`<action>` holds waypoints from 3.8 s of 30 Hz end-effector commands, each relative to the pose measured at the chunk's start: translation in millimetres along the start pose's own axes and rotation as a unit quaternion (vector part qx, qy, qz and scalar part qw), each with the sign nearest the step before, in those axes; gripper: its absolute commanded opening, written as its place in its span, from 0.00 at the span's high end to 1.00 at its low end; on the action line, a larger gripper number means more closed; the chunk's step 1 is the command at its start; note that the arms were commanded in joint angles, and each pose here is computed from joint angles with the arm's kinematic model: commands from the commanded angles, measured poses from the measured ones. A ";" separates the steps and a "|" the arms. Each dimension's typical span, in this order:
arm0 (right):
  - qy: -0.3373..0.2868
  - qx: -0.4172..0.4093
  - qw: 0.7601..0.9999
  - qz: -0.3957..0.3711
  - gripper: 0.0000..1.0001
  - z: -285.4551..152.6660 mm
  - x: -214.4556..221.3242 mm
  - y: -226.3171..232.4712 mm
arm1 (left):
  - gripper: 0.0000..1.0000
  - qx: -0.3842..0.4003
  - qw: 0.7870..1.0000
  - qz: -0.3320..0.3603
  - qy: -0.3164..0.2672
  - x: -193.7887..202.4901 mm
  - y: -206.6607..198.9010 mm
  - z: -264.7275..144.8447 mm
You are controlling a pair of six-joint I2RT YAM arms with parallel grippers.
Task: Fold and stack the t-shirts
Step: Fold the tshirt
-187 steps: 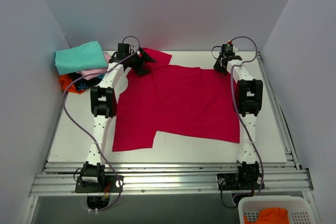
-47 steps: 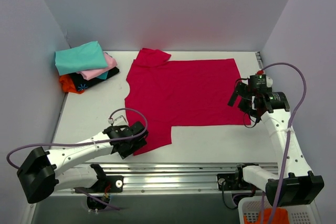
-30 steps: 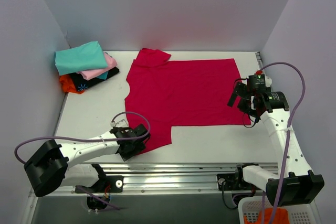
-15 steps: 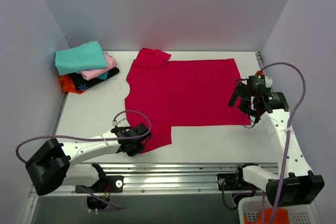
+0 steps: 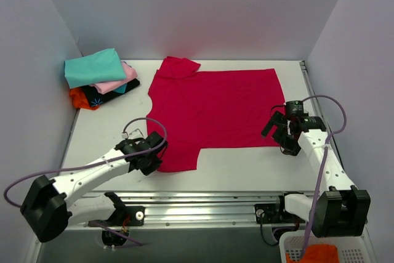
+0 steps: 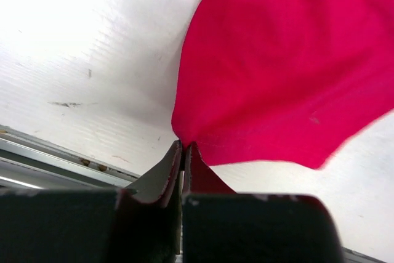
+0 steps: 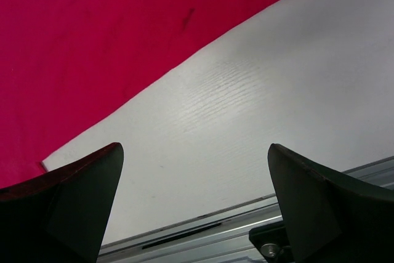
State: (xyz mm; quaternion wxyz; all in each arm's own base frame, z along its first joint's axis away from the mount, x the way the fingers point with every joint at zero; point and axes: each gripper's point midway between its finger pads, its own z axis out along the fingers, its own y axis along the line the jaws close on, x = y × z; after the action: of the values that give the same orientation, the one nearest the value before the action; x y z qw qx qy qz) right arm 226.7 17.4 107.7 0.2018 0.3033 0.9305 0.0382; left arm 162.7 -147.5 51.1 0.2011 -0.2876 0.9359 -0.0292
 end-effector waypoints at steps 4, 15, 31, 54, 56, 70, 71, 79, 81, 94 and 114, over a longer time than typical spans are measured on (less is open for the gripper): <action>-0.018 0.061 0.994 0.092 0.01 29.1 -17.8 -19.9 | 0.98 0.016 1.000 0.000 -0.009 -37.7 12.4 -33.1; -0.025 0.143 0.973 0.182 0.04 60.9 -23.5 -70.4 | 0.98 0.030 1.000 0.010 0.000 -59.8 5.5 -39.5; -0.024 0.156 0.966 0.203 0.24 99.1 -18.8 -78.2 | 0.98 0.020 0.999 0.021 0.028 -65.5 10.4 -28.5; -0.021 0.182 0.963 0.199 0.85 115.6 0.3 -95.0 | 0.98 0.013 0.999 0.021 0.035 -68.1 18.7 -25.0; -0.016 0.183 0.963 0.198 0.86 117.8 3.1 -95.8 | 0.98 0.011 0.999 0.020 0.036 -68.1 20.0 -24.9; -0.026 0.166 0.968 0.186 1.00 79.0 -8.5 -86.5 | 0.98 0.001 0.999 0.019 0.047 -72.4 21.2 -38.4; -0.015 0.166 0.968 0.189 1.00 74.2 -3.7 -84.8 | 0.98 0.005 0.999 0.016 0.048 -74.0 18.0 -41.7; -0.011 0.155 0.972 0.174 1.00 43.7 -9.2 -78.3 | 0.98 0.025 0.997 -0.006 0.066 -81.7 -0.1 -68.5; -0.012 0.151 0.974 0.170 1.00 40.8 -12.1 -75.9 | 0.98 0.035 0.997 -0.012 0.070 -87.2 -10.4 -74.8; -0.047 0.127 0.977 0.164 1.00 41.4 -81.7 -47.1 | 0.98 0.070 0.995 -0.007 0.071 -149.7 -96.0 -70.7; -0.002 0.133 0.974 0.183 1.00 186.0 -186.9 9.5 | 0.98 0.059 0.984 -0.021 0.170 -249.7 -192.8 128.4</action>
State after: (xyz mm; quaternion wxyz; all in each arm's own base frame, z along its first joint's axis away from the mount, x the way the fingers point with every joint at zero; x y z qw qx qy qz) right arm 444.3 -91.5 12.8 0.1731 0.4887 0.8544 -0.0351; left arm 519.6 -170.6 46.1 0.0956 -0.2739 0.9483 -0.1288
